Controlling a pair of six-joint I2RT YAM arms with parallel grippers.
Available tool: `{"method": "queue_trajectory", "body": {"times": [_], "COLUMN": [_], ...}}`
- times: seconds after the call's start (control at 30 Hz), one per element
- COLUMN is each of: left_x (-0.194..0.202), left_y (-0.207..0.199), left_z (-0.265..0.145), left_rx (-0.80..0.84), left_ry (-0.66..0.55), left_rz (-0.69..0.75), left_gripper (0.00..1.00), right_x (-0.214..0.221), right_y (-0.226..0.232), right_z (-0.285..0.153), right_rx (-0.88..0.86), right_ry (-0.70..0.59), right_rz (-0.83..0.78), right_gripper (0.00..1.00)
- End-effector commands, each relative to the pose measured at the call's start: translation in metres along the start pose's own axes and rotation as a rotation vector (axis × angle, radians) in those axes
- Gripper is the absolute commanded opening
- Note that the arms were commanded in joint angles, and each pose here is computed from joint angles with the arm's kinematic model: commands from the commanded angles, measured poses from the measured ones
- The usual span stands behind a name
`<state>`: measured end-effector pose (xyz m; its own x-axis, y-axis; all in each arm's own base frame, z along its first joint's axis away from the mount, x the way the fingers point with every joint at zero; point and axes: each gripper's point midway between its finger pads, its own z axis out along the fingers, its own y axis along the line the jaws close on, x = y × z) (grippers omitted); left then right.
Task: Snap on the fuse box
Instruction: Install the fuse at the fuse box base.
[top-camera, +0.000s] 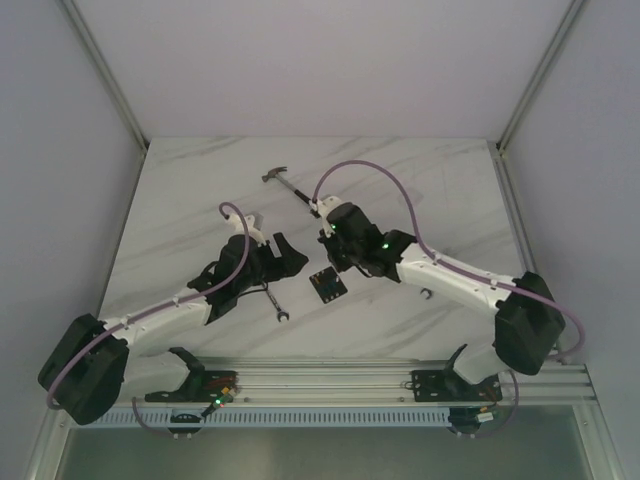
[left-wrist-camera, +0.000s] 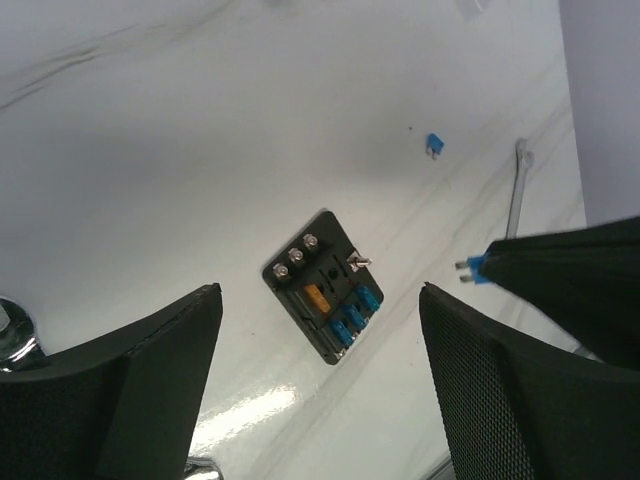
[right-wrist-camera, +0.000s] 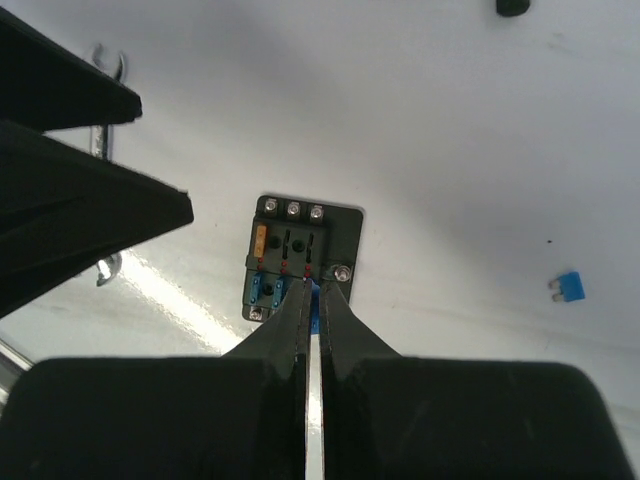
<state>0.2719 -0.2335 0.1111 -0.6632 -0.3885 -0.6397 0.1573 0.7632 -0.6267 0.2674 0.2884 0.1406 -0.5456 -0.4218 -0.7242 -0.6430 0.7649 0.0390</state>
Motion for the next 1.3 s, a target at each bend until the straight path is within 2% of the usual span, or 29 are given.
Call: {"method": "queue_trajectory", "body": {"times": [0.0, 0.37, 0.83, 1.27], "left_x": [0.006, 0.013, 0.011, 0.009], "left_y": [0.015, 0.033, 0.052, 0.064], "left_z": [0.002, 0.004, -0.002, -0.011], "left_rx": [-0.041, -0.088, -0.162, -0.211], "left_ry": [0.028, 0.044, 0.009, -0.023], "left_rz": [-0.091, -0.146, -0.176, -0.185], "left_gripper": [0.90, 1.00, 1.00, 1.00], "right_x": [-0.001, 0.031, 0.045, 0.039], "right_y": [0.001, 0.026, 0.021, 0.022], "right_z": [0.009, 0.050, 0.068, 0.075], "right_rx": [0.082, 0.134, 0.218, 0.231], "right_ry": [0.018, 0.130, 0.165, 0.135], "right_rz": [-0.021, -0.109, -0.113, -0.080], "right_gripper": [0.00, 0.00, 0.00, 0.00]}}
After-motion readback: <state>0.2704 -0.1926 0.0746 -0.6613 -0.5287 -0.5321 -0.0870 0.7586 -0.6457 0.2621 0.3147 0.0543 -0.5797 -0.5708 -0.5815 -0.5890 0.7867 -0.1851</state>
